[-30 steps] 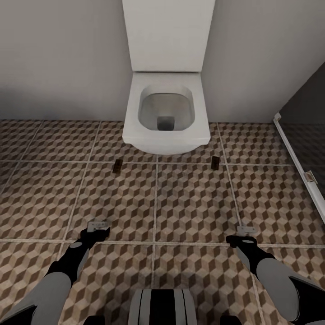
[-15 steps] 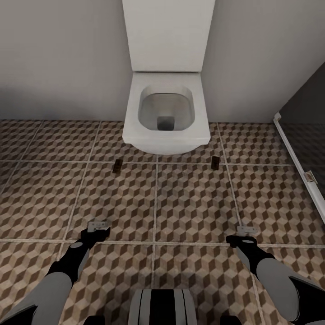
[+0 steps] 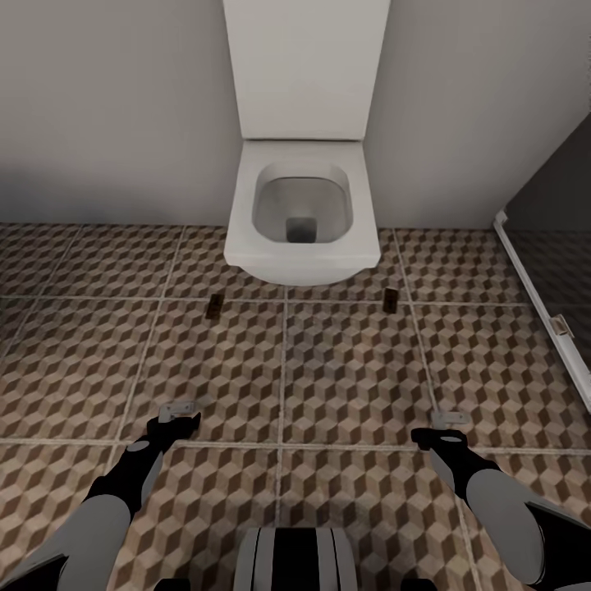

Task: Take the four mousetraps from the cabinet in the bathroom and place them on the bathroom floor. Make sure all four end up on the same floor surface, and ensure that at least two of them are either under or directly next to the same bathroom sink.

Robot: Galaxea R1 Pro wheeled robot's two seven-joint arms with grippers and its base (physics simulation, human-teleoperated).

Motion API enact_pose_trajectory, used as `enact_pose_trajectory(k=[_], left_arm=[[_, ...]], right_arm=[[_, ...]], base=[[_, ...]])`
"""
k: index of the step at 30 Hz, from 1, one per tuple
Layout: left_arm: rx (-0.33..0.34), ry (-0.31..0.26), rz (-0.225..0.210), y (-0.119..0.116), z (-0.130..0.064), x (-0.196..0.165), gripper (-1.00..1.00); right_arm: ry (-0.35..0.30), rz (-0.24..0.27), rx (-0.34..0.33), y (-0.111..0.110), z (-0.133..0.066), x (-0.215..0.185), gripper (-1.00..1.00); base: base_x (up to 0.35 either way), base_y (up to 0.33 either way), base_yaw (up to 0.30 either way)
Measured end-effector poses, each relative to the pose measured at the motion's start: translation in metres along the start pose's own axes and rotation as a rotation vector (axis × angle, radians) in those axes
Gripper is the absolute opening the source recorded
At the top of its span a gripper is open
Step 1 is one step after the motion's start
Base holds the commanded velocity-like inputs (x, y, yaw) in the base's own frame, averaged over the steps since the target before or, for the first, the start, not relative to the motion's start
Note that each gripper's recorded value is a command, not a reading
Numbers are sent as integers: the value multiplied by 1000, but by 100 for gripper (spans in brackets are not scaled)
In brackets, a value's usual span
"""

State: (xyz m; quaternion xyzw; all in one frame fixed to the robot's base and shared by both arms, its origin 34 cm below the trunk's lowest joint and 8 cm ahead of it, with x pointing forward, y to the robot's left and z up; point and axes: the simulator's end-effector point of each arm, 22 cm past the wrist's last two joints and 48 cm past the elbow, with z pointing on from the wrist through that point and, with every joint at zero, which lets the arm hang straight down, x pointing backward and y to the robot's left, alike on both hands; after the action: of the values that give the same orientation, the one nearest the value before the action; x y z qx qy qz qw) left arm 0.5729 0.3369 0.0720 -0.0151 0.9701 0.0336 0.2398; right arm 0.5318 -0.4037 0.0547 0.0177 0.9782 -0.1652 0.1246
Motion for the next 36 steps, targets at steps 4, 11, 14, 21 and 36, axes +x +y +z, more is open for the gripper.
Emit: enact_pose_trajectory(k=[4, 11, 14, 21, 36], left_arm=[[2, -13, -4, 0, -4, -9, 100], [5, -37, -8, -1, -12, -24, 100], [6, -48, -9, -1, -16, -31, 100], [7, -75, -12, 0, -24, -48, 100], [7, -137, -17, 1, -44, -84, 100]], right_arm=[[-15, 5, 0, -2, -5, -9, 100], [-42, 15, 0, -5, -15, -24, 100], [-54, 19, 0, -7, -20, -30, 100], [-81, 28, 1, -11, -30, -45, 100], [-139, 47, 1, -19, -54, -76, 100]], base=[[0, 0, 0], [0, 0, 0], [0, 0, 0], [0, 0, 0], [0, 0, 0]])
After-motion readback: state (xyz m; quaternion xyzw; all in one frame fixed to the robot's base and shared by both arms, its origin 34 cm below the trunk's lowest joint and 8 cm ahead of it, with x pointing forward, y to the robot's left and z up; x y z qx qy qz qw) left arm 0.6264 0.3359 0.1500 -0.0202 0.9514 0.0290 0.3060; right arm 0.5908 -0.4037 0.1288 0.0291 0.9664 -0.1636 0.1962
